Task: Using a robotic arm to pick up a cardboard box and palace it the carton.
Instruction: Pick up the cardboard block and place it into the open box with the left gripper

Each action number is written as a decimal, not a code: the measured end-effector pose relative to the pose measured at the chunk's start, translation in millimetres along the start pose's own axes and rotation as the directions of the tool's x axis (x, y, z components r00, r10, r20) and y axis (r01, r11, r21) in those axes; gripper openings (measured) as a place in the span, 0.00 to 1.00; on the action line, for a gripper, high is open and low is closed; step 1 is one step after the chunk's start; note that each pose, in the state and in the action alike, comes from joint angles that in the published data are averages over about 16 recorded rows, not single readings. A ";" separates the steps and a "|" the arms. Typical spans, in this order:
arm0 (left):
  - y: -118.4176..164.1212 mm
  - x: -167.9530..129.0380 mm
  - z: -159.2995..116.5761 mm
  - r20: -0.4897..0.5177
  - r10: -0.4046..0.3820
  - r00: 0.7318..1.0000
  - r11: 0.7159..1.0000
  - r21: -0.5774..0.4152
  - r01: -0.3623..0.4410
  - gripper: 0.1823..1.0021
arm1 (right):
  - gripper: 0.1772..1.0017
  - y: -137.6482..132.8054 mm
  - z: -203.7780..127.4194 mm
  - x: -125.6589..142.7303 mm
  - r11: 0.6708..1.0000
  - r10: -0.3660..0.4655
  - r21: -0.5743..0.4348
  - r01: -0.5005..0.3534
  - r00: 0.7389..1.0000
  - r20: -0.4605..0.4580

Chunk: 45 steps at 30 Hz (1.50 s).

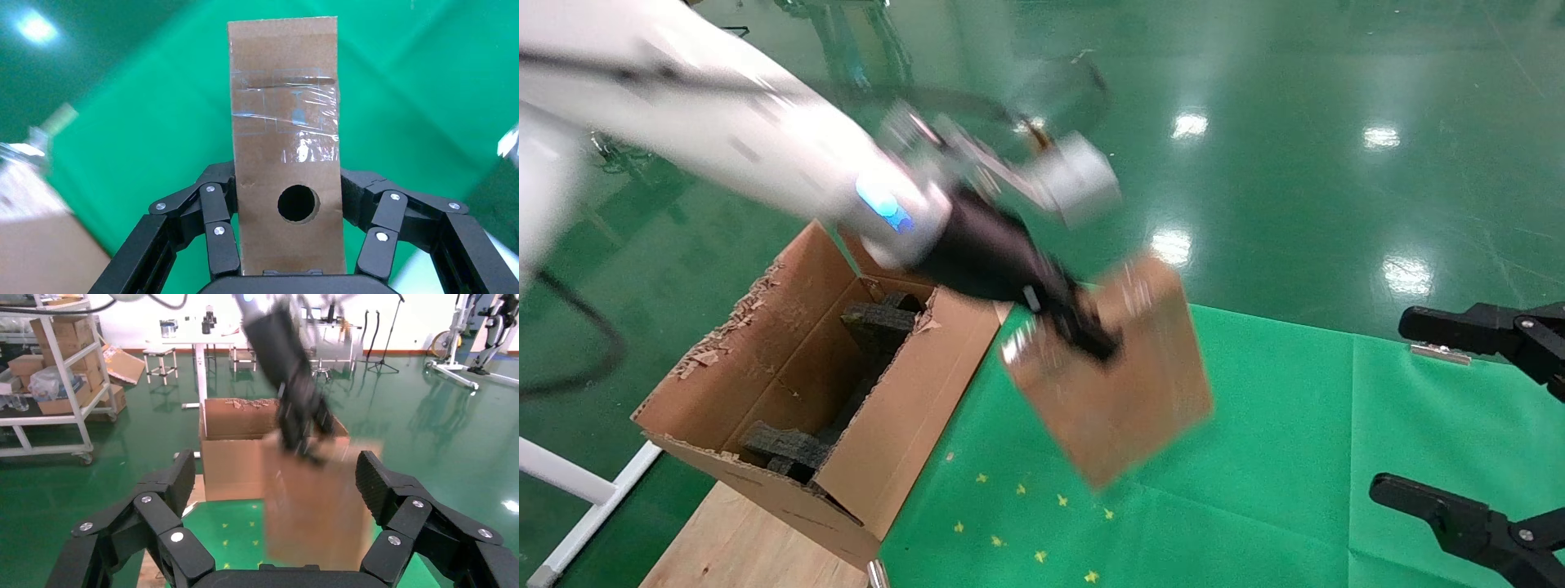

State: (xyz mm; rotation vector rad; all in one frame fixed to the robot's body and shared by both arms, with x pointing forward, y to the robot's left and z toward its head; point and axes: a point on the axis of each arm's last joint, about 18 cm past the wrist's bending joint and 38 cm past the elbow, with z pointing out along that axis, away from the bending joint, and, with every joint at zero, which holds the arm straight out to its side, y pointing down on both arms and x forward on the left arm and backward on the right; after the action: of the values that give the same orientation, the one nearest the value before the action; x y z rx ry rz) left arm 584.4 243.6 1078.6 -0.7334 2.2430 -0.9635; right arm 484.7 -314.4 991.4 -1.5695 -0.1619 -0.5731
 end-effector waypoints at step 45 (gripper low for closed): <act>227.7 -231.9 -94.9 0.613 -0.241 0.753 0.915 -0.114 0.386 0.21 | 1.00 0.0 0.0 0.0 1.000 0.000 0.000 0.000 1.000 0.000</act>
State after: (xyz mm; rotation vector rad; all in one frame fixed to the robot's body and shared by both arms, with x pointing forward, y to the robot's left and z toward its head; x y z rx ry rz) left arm 618.7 576.2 1025.2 -1.3514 1.7096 -0.4997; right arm 484.7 -314.4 991.4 -1.5695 -0.1619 -0.5731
